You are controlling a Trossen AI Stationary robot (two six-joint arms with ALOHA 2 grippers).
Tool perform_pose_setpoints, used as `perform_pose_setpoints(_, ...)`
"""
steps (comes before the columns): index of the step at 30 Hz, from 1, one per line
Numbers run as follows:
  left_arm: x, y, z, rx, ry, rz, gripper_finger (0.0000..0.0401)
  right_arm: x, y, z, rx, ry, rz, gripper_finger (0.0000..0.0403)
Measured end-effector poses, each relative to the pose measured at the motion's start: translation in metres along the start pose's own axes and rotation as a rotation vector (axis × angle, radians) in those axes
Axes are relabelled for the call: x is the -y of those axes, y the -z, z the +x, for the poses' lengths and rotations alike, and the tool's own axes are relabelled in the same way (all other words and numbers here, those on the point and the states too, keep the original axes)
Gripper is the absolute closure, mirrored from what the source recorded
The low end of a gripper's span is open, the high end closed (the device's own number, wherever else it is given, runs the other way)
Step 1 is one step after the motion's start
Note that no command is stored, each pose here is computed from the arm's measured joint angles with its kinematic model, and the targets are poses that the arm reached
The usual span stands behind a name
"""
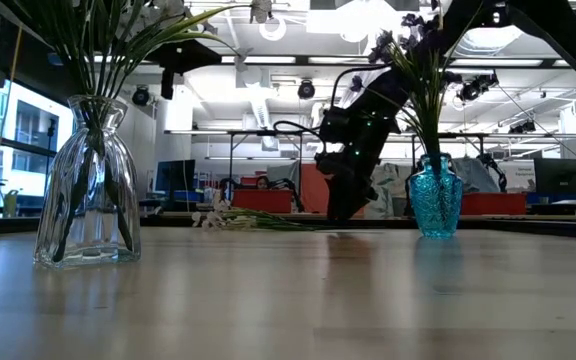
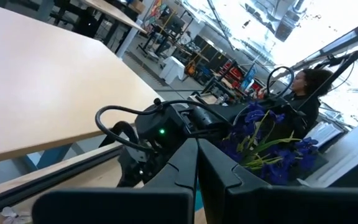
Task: Sort flowers into vase by color
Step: Put the white flowers into the transparent vase
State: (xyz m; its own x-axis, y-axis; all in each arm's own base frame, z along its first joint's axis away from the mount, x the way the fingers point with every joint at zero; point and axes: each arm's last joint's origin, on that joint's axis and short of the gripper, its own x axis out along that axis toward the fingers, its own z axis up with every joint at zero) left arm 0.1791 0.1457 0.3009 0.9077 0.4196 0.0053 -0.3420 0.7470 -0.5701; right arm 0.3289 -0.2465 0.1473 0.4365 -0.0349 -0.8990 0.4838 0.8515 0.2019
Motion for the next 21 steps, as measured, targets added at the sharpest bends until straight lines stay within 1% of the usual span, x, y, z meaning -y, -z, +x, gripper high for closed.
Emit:
perform_pose_setpoints(5,0.000,0.000,0.000,0.000,0.000,0.002,0.0401,0.001,0.000,0.000,0.001,0.027,-0.001,0.0210)
perform_pose_setpoints(13,0.000,0.000,0.000,0.000,0.000,0.008,0.0401,0.001,0.000,0.000,0.003,0.025,-0.001,0.0210)
perform_pose_setpoints(21,0.000,0.000,0.000,0.000,0.000,0.010,0.0401,0.003,0.016,0.011,-0.005,0.023,0.010,0.0210)
